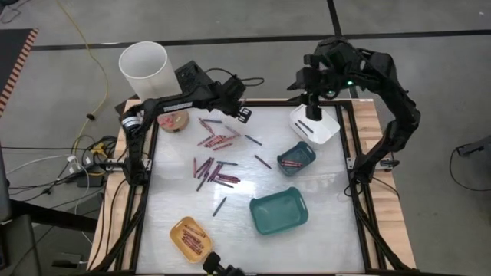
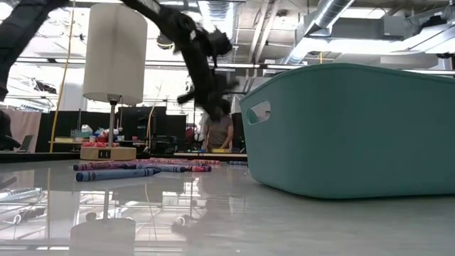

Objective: Sort crayons
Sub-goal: Put the blue crayon into the white bin, then put the purple crayon into the blue bin

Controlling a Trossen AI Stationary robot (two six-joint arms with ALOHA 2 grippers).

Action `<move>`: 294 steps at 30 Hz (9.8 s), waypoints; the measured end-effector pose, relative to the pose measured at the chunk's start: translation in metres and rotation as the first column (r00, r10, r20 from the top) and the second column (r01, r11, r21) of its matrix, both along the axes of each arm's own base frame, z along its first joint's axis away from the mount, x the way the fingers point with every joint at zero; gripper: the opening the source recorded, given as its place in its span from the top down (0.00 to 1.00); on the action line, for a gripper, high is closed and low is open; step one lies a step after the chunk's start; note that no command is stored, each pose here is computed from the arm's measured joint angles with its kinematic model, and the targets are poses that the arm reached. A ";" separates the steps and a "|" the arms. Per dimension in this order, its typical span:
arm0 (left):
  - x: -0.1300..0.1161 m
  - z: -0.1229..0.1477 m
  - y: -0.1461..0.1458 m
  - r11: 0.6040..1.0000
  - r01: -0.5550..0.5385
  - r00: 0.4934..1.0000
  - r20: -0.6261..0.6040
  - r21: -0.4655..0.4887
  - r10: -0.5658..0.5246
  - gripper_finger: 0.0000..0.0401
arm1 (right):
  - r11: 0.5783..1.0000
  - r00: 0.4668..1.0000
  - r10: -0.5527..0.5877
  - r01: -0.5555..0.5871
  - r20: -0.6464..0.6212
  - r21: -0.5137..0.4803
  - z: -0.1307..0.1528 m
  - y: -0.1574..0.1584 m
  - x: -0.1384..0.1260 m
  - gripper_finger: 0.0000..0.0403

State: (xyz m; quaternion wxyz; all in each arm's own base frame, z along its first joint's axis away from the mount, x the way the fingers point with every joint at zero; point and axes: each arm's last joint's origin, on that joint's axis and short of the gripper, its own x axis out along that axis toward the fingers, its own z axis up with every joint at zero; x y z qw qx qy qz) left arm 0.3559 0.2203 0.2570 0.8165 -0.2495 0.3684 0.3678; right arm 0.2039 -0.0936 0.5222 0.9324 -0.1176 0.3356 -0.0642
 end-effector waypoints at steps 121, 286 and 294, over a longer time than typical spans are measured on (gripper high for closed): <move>-0.105 0.014 -0.192 0.893 0.335 0.890 0.209 0.301 -0.404 0.62 | 0.824 0.854 -0.396 0.493 -0.338 0.280 -0.373 -0.074 0.147 0.67; -0.194 -0.020 -0.197 0.929 0.049 0.761 0.588 0.367 -0.273 0.62 | 0.884 0.882 -0.295 0.397 -0.367 0.245 -0.340 0.039 0.148 0.72; -0.194 -0.019 -0.197 0.936 0.018 0.758 0.606 0.352 -0.242 0.62 | 0.875 0.874 -0.308 0.416 -0.377 0.248 -0.351 0.036 0.143 0.72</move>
